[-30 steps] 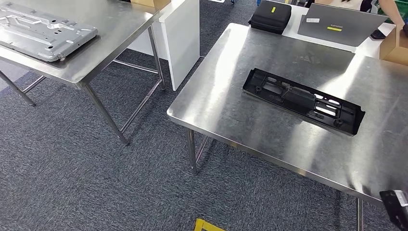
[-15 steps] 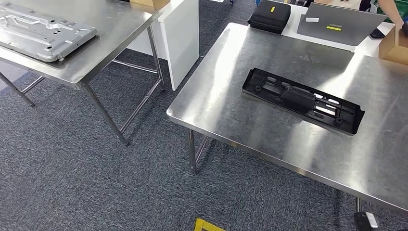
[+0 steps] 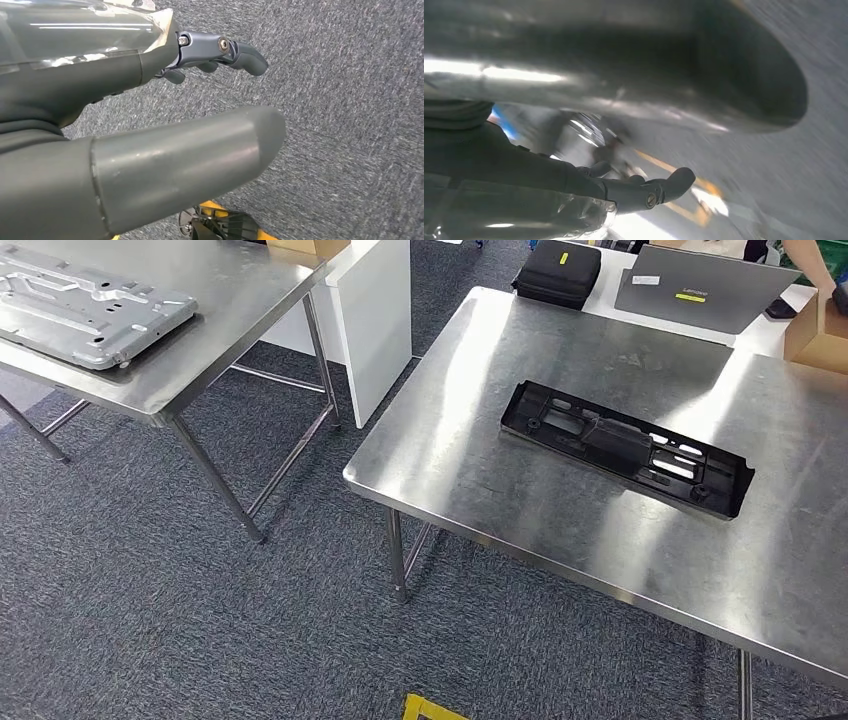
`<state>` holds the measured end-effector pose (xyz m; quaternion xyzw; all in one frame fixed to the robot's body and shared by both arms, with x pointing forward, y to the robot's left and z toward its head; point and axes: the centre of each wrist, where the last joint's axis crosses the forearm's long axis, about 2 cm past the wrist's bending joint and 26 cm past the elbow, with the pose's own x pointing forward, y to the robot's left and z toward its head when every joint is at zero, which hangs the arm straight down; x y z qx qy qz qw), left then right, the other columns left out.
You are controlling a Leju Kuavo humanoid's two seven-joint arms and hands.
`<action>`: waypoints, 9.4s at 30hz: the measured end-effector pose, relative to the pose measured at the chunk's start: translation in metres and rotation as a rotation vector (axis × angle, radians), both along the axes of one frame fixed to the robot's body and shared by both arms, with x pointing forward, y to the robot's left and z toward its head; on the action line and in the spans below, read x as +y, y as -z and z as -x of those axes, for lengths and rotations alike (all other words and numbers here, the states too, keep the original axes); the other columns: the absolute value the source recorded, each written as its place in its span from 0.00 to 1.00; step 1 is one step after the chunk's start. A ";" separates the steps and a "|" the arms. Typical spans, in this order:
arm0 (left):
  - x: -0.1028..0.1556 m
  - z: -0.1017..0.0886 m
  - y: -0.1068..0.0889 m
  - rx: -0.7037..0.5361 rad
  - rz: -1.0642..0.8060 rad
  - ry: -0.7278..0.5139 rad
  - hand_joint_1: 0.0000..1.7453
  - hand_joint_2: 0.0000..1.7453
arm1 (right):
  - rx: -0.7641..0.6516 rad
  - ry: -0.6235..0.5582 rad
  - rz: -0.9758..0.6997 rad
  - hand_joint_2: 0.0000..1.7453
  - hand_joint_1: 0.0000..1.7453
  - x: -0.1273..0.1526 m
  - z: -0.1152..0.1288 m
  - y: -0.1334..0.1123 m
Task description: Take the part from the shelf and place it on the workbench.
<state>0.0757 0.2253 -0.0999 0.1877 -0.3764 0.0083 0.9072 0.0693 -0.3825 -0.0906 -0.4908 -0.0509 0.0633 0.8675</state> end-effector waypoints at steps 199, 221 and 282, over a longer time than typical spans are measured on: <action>0.014 0.010 0.004 0.270 0.087 0.091 0.00 0.00 | 0.214 -0.212 -0.465 0.00 0.00 0.106 0.012 0.016; 0.010 0.007 0.004 0.256 0.086 0.100 0.00 0.00 | 0.210 -0.215 -0.459 0.00 0.00 0.103 0.010 0.016; -0.001 -0.018 -0.002 0.233 0.042 0.295 0.00 0.00 | 0.148 -0.117 -0.492 0.00 0.00 0.091 -0.084 -0.005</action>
